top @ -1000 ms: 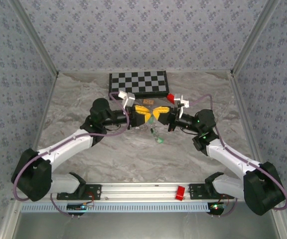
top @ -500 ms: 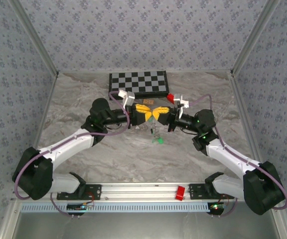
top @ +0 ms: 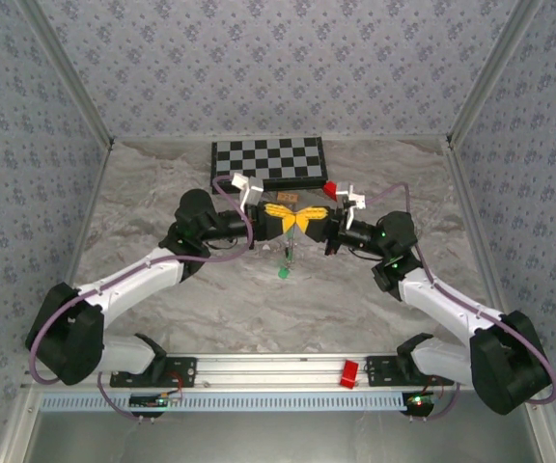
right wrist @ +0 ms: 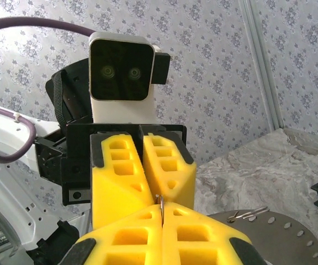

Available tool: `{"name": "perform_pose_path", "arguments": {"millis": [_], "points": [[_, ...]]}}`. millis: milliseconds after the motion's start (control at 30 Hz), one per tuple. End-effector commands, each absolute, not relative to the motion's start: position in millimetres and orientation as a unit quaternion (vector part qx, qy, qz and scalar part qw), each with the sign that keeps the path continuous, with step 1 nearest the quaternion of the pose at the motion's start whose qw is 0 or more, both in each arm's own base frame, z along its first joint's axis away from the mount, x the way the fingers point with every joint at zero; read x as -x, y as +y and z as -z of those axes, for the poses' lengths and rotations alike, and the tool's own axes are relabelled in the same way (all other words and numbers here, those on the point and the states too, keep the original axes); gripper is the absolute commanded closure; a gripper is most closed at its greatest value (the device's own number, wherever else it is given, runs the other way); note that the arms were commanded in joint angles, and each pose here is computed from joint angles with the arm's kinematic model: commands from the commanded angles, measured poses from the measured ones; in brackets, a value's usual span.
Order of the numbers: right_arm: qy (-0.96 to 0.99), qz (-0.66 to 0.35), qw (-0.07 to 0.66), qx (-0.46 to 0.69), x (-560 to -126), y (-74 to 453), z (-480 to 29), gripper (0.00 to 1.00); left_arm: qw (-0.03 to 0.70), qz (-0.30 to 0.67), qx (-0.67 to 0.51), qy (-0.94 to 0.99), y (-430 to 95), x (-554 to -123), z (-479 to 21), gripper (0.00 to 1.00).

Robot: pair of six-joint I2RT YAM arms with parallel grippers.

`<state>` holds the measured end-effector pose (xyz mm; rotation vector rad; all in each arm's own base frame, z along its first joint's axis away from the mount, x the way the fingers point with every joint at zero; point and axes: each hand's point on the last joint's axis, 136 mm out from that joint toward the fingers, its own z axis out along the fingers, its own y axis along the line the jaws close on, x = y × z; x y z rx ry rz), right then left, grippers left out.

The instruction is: Put the keys on the keyring

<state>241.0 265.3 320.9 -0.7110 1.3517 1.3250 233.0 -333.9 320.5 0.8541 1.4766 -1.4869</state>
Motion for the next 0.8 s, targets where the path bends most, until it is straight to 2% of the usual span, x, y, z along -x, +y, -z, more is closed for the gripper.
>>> {"name": "perform_pose_path", "arguments": {"millis": [0, 233, 333, 367, 533, 767], "points": [[0.538, -0.564, 0.542, 0.314, -232.2, 268.2, -337.4, 1.0, 0.432, 0.603, -0.362, 0.565, -340.3, -226.3, -336.5, 0.99], [0.559, -0.549, 0.543, 0.301, -237.1, 262.4, -330.9, 0.99, 0.428, 0.584, -0.374, 0.58, -339.0, -225.2, -329.4, 1.0], [0.588, -0.522, 0.542, 0.296, -240.1, 257.6, -322.6, 0.79, 0.426, 0.566, -0.387, 0.59, -337.0, -224.4, -323.4, 1.0], [0.597, -0.512, 0.542, 0.296, -239.9, 255.8, -320.4, 0.78, 0.425, 0.56, -0.392, 0.593, -336.3, -223.6, -320.7, 1.0], [0.657, -0.452, 0.518, 0.311, -237.6, 250.0, -303.0, 0.77, 0.425, 0.533, -0.424, 0.596, -333.0, -218.7, -313.9, 1.0], [0.692, -0.43, 0.471, 0.339, -228.4, 253.9, -294.2, 0.81, 0.416, 0.506, -0.455, 0.603, -326.7, -210.8, -300.3, 1.0]]}}
